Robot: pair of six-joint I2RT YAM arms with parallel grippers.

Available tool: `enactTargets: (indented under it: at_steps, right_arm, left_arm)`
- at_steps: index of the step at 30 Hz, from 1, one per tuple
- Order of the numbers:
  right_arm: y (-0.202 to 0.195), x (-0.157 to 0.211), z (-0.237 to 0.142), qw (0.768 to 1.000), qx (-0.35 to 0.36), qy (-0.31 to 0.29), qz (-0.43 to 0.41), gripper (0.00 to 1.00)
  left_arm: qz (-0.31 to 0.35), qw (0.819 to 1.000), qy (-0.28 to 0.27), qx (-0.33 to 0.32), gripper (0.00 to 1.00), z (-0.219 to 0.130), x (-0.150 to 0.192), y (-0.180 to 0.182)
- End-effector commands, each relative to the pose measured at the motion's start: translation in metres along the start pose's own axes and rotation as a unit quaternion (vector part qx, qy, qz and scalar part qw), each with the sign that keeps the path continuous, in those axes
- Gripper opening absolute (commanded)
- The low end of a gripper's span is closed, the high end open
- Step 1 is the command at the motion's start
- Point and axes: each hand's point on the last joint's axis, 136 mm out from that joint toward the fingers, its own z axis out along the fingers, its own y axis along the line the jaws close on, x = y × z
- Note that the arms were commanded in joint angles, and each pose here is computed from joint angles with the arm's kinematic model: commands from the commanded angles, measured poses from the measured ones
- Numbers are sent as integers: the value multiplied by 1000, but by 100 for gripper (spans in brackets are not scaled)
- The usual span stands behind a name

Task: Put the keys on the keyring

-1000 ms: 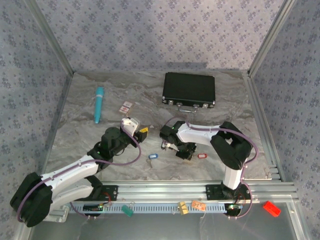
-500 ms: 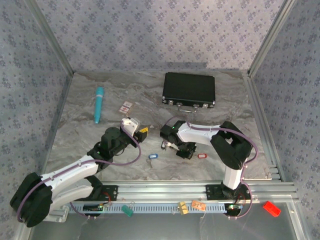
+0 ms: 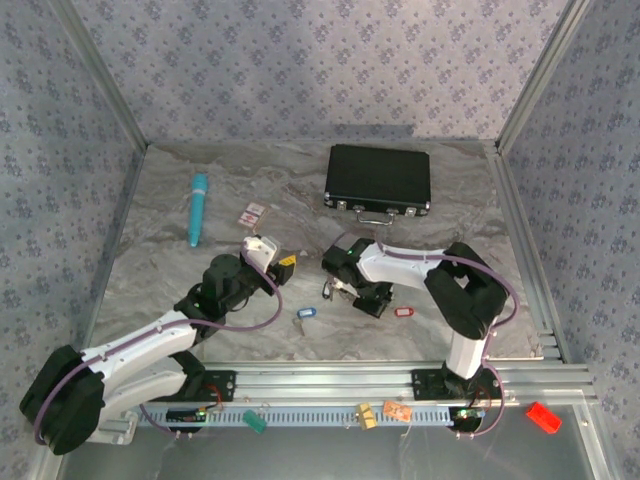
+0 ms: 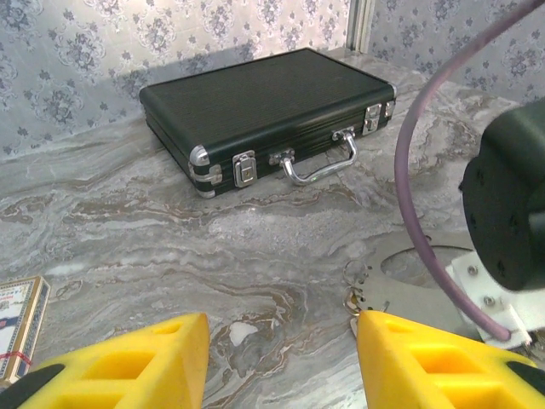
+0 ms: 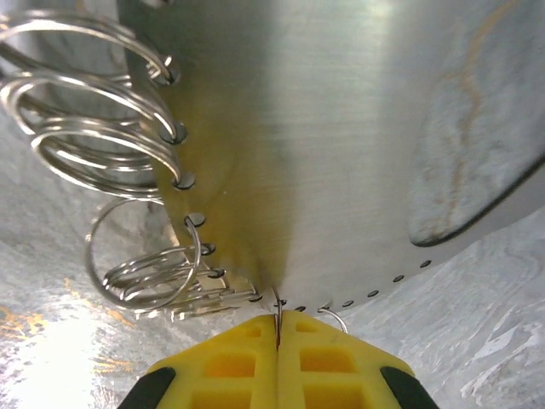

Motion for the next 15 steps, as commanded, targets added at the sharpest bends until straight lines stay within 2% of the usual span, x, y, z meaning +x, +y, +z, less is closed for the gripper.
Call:
enactTargets:
  at_steps: [1,8,15]
  right_arm:
    - [-14,-19,-28,997,12,-79,12,0]
    - [-31,-49,-76,975,29,-217,29,0]
    - [-37,-86,-129,931,23,-365,25,0]
  left_arm:
    - [11,1000,-19,-10,49,-3,-21,4]
    - [21,999,-16,-20,49,-4,-35,13]
    - [37,999,-3,-8,47,-5,-51,23]
